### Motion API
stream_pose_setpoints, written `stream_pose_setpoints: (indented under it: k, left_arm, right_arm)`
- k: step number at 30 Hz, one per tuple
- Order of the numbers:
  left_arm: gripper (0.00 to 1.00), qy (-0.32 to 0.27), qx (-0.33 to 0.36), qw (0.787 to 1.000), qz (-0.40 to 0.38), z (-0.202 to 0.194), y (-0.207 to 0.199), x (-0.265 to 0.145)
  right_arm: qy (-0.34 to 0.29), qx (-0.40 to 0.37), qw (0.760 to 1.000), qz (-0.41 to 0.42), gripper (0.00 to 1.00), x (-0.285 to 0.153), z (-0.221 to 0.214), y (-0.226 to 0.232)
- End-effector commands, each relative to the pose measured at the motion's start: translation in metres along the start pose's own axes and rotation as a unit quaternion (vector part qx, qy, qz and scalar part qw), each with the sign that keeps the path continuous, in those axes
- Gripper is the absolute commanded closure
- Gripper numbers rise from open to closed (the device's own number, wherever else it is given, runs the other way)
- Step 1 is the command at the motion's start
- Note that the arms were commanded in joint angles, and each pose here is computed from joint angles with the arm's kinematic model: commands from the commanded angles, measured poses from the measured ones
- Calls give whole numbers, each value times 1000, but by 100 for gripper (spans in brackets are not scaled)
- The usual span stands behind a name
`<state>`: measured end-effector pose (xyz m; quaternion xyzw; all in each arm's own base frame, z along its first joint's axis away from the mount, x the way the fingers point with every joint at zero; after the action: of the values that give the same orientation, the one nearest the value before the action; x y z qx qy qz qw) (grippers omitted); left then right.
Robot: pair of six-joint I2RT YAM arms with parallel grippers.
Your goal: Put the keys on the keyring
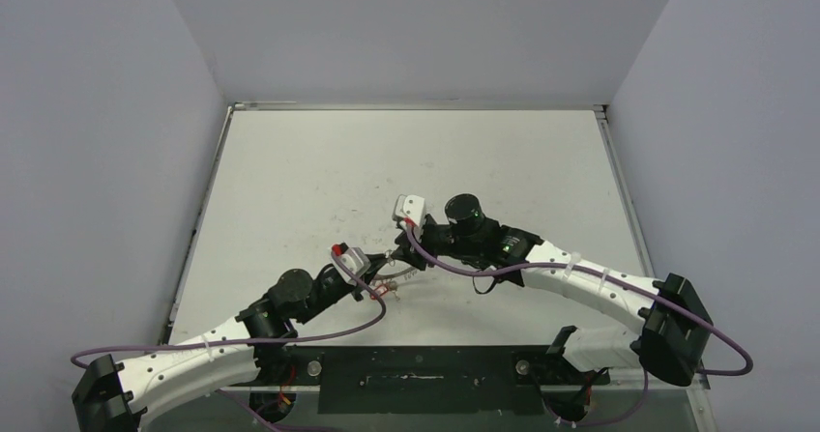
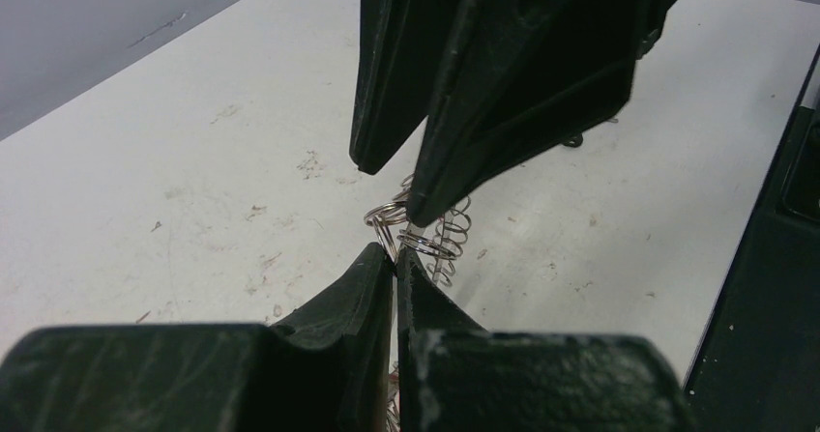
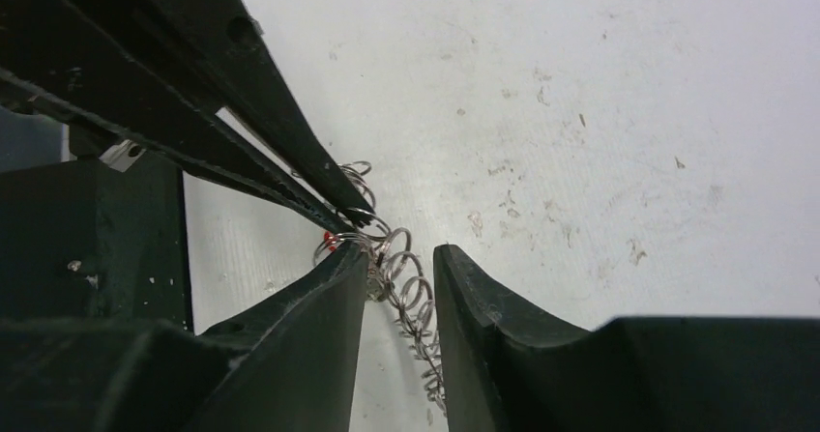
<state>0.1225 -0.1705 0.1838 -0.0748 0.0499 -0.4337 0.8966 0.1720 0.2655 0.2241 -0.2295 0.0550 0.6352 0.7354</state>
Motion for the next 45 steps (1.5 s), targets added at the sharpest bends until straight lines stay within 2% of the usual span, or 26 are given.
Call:
stream_pose_setpoints:
  k: [1, 6, 10, 12, 19, 21, 27, 36, 39, 41, 45]
  left_arm:
    - [100, -62, -6, 998, -19, 37, -8, 5]
    - [100, -61, -6, 998, -19, 36, -8, 5]
    - [100, -60, -5, 998, -18, 35, -8, 5]
    - [100, -58, -5, 998, -18, 34, -7, 5]
    - [100, -58, -5, 998, -16, 35, -7, 5]
    - [100, -57, -5, 998, -16, 34, -7, 5]
    - [100, -58, -6, 998, -17, 35, -8, 6]
    - [100, -59, -6, 998, -17, 35, -8, 6]
    - [100, -58, -5, 998, -19, 35, -8, 6]
    - [100, -58, -5, 998, -19, 35, -8, 6]
    - [100, -57, -5, 998, -18, 35, -8, 6]
  right_arm:
    - [30, -3, 998, -57, 72, -1, 7, -15]
    - [74, 11, 991, -109, 86, -9, -1, -21]
    - [79, 19, 986, -143, 87, -18, -2, -23]
    - [60, 9, 990, -130, 83, -21, 1, -20]
    - [-54, -37, 996, -61, 48, -25, 14, -1]
    - [-71, -46, 995, -48, 43, -24, 17, 3]
    - [-60, -46, 997, -27, 38, -9, 17, 6]
    - [-12, -44, 998, -46, 37, 8, 15, 5]
    - [13, -35, 996, -79, 38, 7, 12, 2]
    - [33, -33, 994, -99, 44, 4, 8, -1]
    - [79, -28, 989, -123, 74, -3, 1, -4]
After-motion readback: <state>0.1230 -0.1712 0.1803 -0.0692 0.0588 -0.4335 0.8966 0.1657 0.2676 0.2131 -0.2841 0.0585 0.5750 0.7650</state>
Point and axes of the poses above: each gripper's point midway between its finger pads, its own x axis out along the fingers, its own y axis along the line the jaws close on, z = x × y, the point moved 9 cm from there along -x, back along the fingers, and after that the axes turned 14 degrees about -x, right-handed, at the moved point
